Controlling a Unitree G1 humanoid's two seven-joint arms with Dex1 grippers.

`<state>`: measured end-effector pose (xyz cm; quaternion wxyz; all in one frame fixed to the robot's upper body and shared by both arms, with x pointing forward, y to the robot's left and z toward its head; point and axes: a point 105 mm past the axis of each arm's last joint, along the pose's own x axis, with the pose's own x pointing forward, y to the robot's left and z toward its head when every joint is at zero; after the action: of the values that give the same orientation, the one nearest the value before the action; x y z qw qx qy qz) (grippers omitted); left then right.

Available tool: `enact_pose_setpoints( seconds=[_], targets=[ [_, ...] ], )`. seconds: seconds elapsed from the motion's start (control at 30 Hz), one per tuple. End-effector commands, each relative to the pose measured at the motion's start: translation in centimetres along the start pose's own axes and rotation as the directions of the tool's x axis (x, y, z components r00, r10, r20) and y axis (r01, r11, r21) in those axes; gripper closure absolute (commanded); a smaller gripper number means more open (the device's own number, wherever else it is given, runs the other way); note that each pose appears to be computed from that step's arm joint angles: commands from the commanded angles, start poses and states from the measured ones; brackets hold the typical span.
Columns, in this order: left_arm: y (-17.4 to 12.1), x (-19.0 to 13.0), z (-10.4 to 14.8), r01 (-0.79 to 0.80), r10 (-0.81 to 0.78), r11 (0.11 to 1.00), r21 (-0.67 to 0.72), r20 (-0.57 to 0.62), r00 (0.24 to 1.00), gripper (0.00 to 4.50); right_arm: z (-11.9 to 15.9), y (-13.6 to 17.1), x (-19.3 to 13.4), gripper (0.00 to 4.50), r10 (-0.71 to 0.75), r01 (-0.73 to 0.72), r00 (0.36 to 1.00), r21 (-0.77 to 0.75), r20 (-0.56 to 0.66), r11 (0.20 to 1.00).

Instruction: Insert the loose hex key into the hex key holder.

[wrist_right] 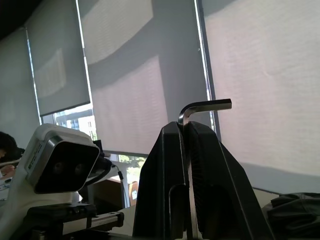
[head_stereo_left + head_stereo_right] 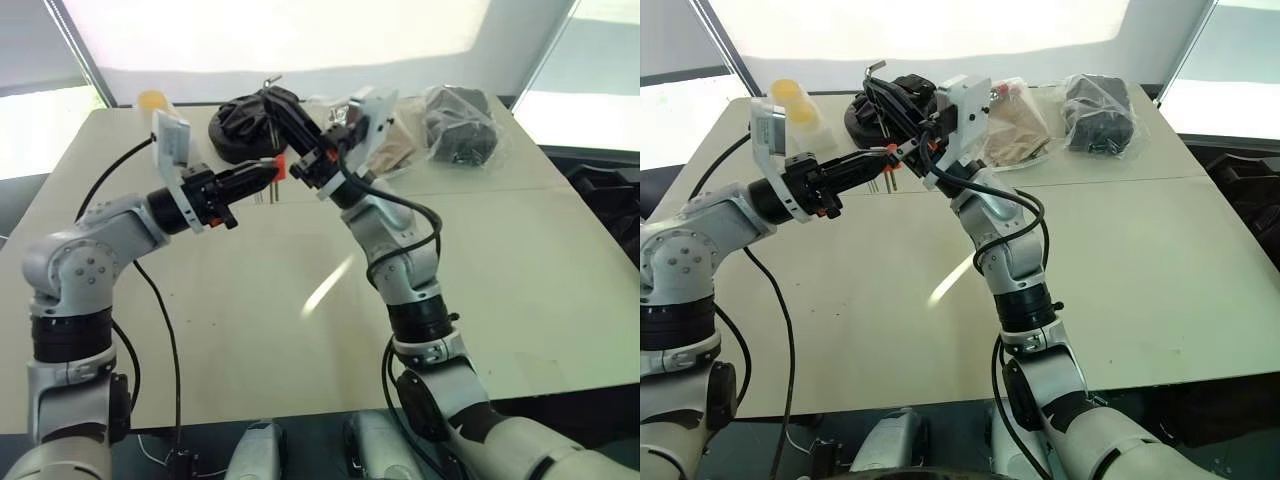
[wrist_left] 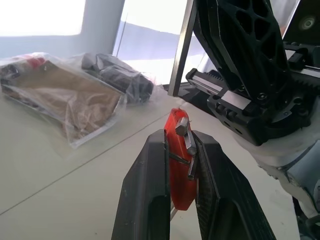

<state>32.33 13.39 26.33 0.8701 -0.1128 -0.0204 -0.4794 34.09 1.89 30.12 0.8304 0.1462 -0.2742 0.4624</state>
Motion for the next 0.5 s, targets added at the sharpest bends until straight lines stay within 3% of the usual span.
enact_pose_setpoints(
  seconds=[0.03,0.5],
  targets=[
    [-0.69,-0.43,1.79,0.009,-0.011,0.999,0.038,0.06,0.998,4.28,1.43,1.03,0.56,4.47,0.041,-0.04,0.998,-0.02,0.047,0.999],
    [-0.59,-0.66,1.94,-0.004,0.002,1.0,0.025,0.075,0.997,4.28,1.24,1.19,0.58,4.47,0.049,-0.049,0.998,-0.017,0.039,0.999]
  ],
)
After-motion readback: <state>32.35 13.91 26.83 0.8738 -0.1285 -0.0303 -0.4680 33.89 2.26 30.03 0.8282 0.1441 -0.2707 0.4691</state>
